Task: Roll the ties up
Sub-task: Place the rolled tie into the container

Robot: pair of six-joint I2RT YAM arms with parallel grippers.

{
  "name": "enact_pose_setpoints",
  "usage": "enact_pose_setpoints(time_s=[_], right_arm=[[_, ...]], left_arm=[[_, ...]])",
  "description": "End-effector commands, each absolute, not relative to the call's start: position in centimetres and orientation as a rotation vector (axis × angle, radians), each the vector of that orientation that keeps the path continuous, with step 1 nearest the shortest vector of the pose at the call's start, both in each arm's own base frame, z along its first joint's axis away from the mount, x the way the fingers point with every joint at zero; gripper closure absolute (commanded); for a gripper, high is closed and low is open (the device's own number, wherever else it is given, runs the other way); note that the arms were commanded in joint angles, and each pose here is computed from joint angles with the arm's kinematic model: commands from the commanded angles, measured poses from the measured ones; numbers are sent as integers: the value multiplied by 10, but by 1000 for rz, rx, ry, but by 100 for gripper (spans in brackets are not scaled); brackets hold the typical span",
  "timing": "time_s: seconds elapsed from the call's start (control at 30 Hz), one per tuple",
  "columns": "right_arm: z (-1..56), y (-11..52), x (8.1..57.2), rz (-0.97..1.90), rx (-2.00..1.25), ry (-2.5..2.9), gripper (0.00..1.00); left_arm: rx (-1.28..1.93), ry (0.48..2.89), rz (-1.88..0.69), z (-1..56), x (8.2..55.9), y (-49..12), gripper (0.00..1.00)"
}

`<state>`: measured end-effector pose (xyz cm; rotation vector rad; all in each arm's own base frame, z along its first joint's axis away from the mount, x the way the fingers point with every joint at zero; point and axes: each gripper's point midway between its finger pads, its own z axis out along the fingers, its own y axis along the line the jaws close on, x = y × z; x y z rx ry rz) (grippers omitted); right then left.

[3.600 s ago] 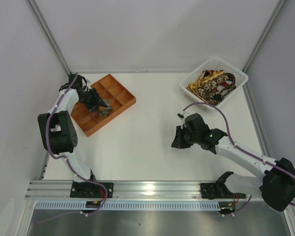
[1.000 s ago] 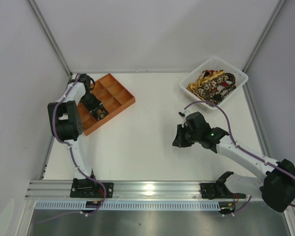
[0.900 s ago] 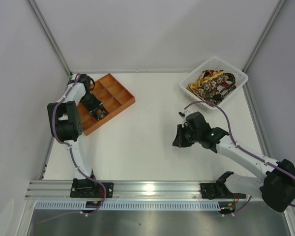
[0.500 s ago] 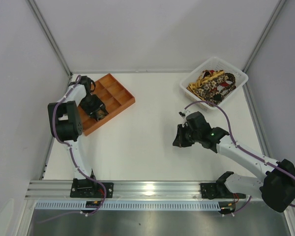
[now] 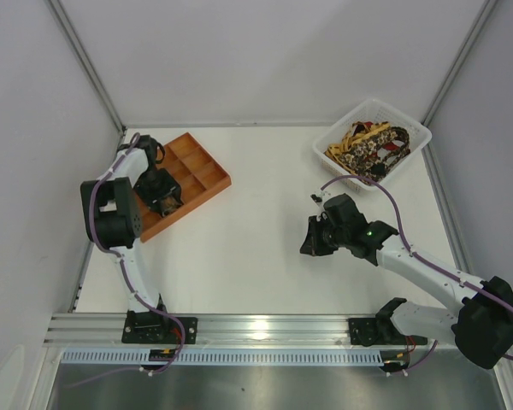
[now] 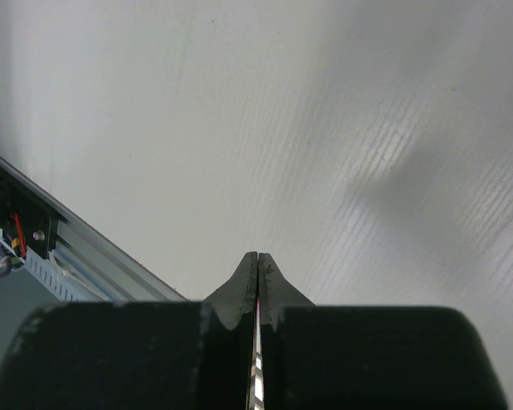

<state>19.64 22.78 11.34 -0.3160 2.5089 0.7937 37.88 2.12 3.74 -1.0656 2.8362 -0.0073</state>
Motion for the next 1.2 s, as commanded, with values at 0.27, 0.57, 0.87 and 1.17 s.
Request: enact_pose_setpoints(time_s=[0.27,0.57,0.87,1.17], right_arm=[[128,234,203,834,-324,2460,100],[127,233,202,831,-322,2466,100],[129,230,207,817,-315,2450,100],[125,227,222,800,-249,2480,1]], left_arm=[[-1057,2762,32,83,367,31,18],[-1075,2748,106,94,351,37,8],[-882,2571,-107,169,348,6,0],[-530,2445,-451,210,294,-82,0]])
